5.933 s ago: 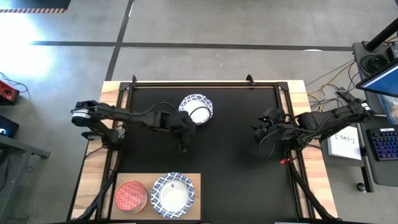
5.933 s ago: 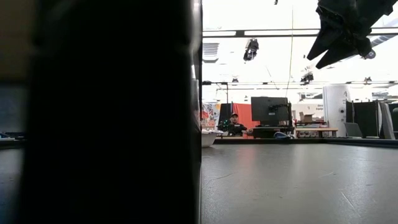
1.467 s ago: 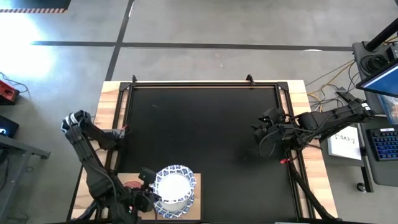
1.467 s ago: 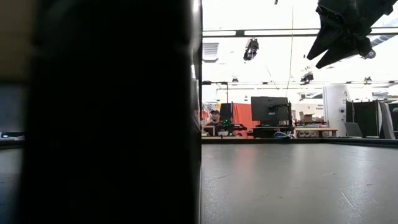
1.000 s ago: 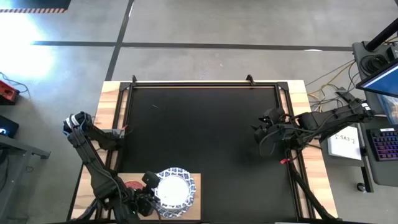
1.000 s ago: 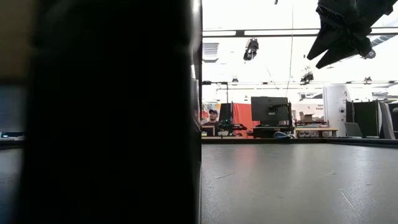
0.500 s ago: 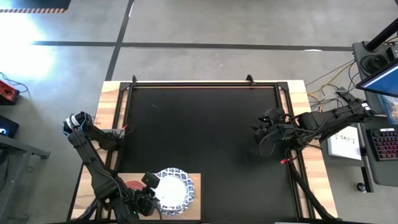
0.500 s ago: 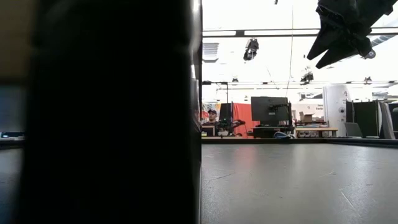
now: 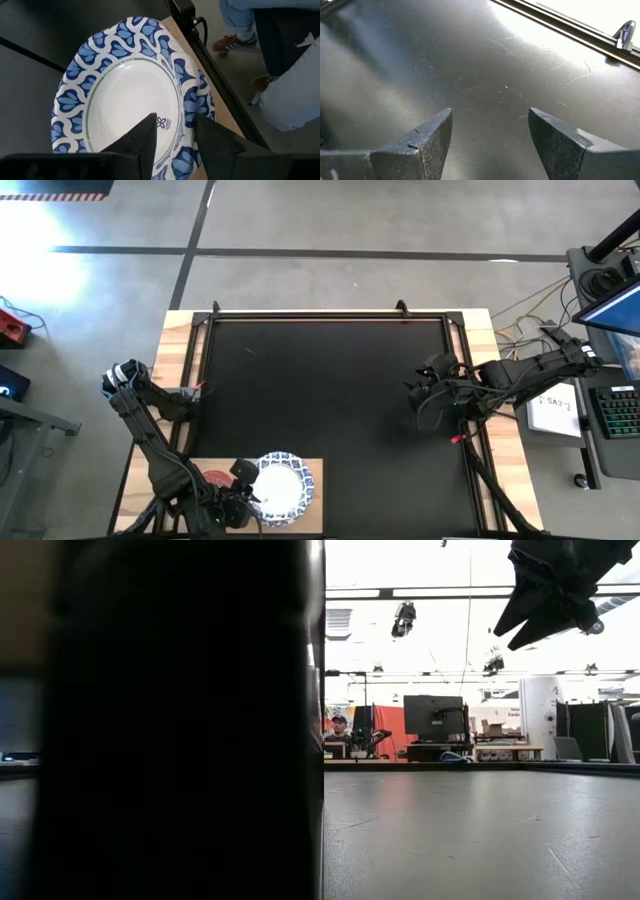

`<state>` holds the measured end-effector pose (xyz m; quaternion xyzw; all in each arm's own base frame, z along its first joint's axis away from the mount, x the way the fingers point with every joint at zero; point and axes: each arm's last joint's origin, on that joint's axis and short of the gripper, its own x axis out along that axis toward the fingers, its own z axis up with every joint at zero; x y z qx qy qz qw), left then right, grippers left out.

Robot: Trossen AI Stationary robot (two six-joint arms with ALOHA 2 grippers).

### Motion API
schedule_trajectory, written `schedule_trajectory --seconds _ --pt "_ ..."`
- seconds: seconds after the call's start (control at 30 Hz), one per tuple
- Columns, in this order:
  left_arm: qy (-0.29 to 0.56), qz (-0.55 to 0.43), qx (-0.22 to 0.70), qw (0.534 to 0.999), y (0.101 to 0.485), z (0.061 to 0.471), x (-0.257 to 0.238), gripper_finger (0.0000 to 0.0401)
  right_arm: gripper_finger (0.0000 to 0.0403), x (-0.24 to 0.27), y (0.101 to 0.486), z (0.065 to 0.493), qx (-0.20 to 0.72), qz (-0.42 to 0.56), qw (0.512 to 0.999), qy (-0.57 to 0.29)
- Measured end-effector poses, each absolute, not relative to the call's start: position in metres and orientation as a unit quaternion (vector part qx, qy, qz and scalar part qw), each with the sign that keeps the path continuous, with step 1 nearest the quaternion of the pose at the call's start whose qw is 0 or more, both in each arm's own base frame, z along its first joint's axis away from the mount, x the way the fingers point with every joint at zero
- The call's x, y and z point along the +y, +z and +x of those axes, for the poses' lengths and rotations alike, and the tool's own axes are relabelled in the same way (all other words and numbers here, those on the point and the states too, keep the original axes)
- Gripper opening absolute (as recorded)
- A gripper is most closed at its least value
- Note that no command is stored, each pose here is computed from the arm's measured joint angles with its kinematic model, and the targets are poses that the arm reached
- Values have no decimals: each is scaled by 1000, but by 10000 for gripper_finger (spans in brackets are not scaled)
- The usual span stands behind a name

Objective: Place and stack bowls onto a shelf
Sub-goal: Stack the white patterned bowl on top of the white patterned bowl on the shelf, then return to Home Position

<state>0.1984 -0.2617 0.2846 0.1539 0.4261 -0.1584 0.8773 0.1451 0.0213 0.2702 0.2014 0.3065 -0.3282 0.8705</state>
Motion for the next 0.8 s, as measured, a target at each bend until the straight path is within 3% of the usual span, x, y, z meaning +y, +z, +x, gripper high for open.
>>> schedule_trajectory --seconds 0.53,0.8 --pt "-182 124 424 878 299 197 -259 116 249 21 270 145 307 201 870 -328" --pt "-188 204 412 868 314 194 -244 117 249 21 270 145 306 201 871 -328"
